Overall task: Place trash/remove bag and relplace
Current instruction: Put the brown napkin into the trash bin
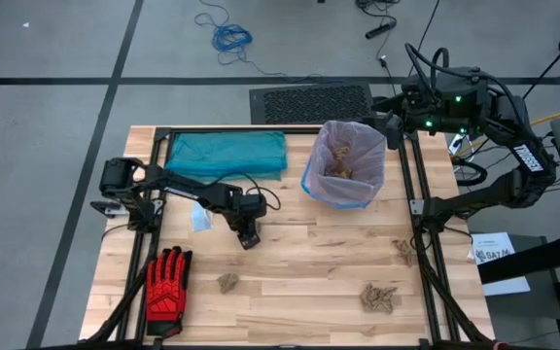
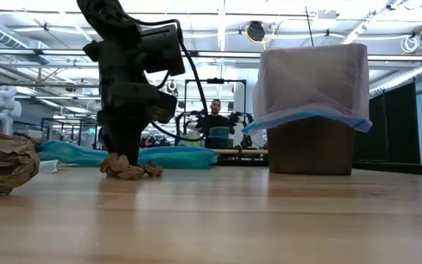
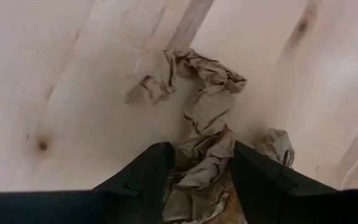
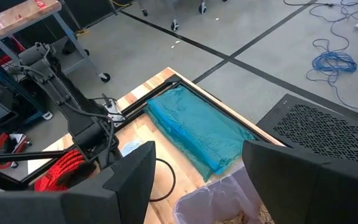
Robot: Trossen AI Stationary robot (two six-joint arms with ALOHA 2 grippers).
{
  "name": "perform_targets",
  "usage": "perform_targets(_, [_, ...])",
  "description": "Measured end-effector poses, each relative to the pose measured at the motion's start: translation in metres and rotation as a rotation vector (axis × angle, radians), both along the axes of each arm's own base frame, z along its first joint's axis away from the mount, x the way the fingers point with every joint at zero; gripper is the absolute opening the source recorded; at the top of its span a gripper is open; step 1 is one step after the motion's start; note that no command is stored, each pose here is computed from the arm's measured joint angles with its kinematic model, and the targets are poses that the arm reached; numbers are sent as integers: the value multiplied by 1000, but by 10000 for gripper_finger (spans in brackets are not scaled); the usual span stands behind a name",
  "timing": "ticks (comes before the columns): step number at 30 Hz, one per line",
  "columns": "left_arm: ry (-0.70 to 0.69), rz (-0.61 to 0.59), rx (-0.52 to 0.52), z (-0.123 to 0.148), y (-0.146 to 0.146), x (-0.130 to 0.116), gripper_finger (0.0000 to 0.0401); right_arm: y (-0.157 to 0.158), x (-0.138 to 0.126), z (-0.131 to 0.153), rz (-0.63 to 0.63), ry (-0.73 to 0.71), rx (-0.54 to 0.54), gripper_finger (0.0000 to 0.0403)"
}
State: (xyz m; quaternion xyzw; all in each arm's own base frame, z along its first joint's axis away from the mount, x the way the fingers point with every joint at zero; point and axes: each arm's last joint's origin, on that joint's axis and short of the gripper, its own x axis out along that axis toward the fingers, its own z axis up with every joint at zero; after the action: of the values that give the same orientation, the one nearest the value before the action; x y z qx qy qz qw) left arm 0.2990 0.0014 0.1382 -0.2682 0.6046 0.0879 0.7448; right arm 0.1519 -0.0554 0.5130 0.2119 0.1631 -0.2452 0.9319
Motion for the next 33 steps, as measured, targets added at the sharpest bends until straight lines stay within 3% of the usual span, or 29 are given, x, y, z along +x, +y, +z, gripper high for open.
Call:
perform_targets(7, [-31, 4, 43, 8, 2, 5, 89, 0, 0, 0, -1, 0, 0, 233])
perform_targets(12, [-116, -9, 56, 34, 2, 12, 12, 0, 0, 0, -5, 1, -3, 233])
perform_targets(20, [-331, 29, 92, 110, 13, 25, 4, -1, 1, 2, 3, -12, -31, 233])
perform_targets(28, [-697, 126, 236, 212, 62, 50, 3, -1, 3, 7, 26, -36, -100, 233])
perform_targets(33, [-901, 173, 317, 252, 89, 60, 3, -1, 3, 8, 28, -52, -113, 233])
